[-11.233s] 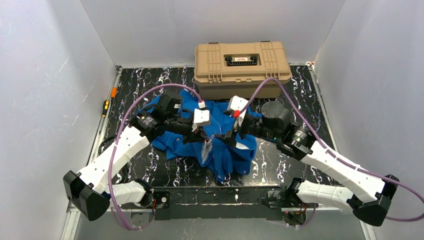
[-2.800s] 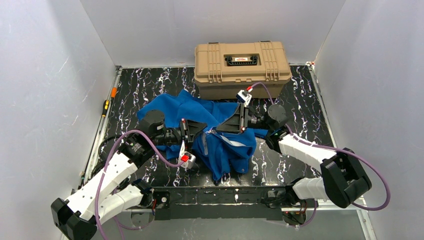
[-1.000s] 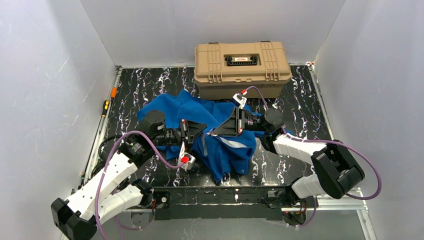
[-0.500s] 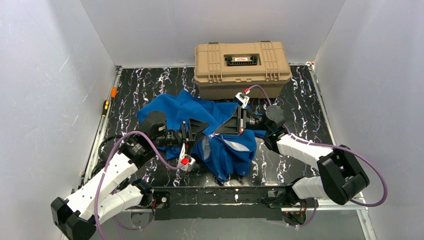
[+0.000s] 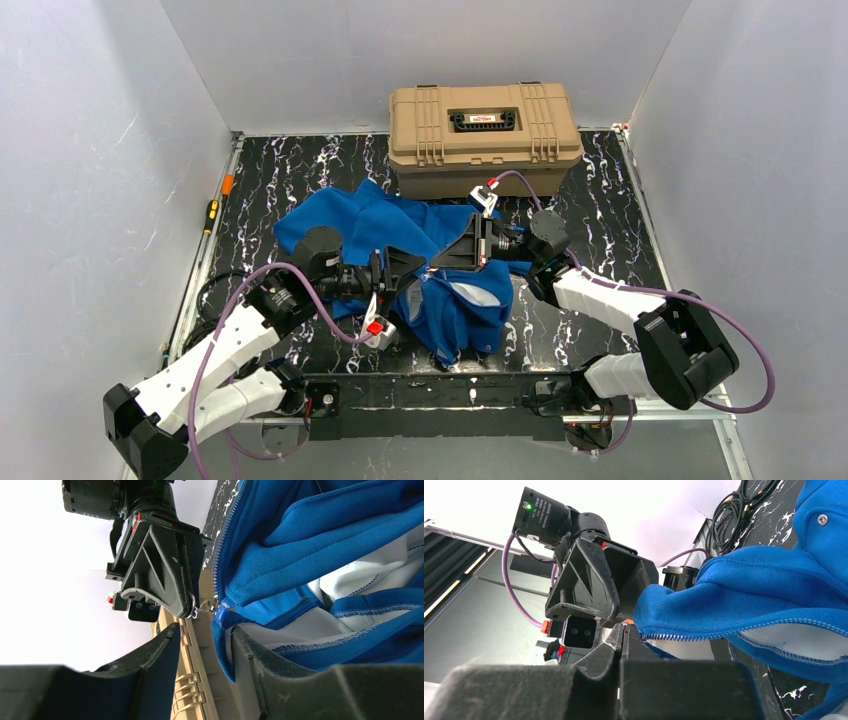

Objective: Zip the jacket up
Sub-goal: Zip the zipper on the jacket.

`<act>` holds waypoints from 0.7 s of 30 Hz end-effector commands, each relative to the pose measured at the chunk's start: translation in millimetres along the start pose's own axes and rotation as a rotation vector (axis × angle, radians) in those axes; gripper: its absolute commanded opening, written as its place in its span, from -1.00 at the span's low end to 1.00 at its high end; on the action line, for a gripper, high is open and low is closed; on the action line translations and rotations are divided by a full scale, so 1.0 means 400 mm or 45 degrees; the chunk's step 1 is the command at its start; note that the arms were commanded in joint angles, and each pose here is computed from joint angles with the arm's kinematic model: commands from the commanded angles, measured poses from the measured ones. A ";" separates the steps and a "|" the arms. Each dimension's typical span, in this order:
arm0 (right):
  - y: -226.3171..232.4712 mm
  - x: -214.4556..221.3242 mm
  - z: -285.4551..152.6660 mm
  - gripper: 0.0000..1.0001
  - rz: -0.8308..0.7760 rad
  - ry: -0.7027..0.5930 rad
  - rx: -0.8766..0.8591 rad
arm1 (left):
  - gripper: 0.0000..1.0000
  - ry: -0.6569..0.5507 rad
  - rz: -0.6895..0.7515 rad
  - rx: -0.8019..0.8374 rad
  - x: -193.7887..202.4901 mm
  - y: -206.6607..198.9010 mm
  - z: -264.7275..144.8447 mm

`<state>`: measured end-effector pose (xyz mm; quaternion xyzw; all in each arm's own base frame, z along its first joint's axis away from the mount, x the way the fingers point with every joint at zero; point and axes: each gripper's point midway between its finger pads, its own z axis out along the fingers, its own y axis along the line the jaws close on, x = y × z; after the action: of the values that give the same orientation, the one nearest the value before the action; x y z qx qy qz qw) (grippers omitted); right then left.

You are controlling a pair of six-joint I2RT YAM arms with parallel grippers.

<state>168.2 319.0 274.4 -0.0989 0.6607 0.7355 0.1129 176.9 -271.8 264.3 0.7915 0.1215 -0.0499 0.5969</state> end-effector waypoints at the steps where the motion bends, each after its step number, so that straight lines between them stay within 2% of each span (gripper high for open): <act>1: 0.042 -0.015 0.001 -0.97 -0.089 -0.007 -0.044 | -0.27 -0.039 -0.032 0.017 -0.015 -0.021 0.017; 10: 0.040 -0.015 -0.004 -0.97 -0.082 -0.004 -0.036 | -0.61 -0.016 -0.027 0.007 -0.013 -0.015 0.020; 16: 0.026 -0.027 -0.016 -0.97 -0.082 -0.001 -0.005 | -1.00 -0.036 -0.034 -0.010 -0.025 -0.005 0.027; 21: -0.014 -0.057 -0.029 -0.97 -0.107 -0.008 0.117 | -1.00 -0.043 -0.050 -0.023 -0.032 0.004 0.025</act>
<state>181.7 310.2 261.9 -0.0879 0.6844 0.7154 0.1101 172.2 -281.0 259.8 0.7900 0.1331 -0.0603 0.5954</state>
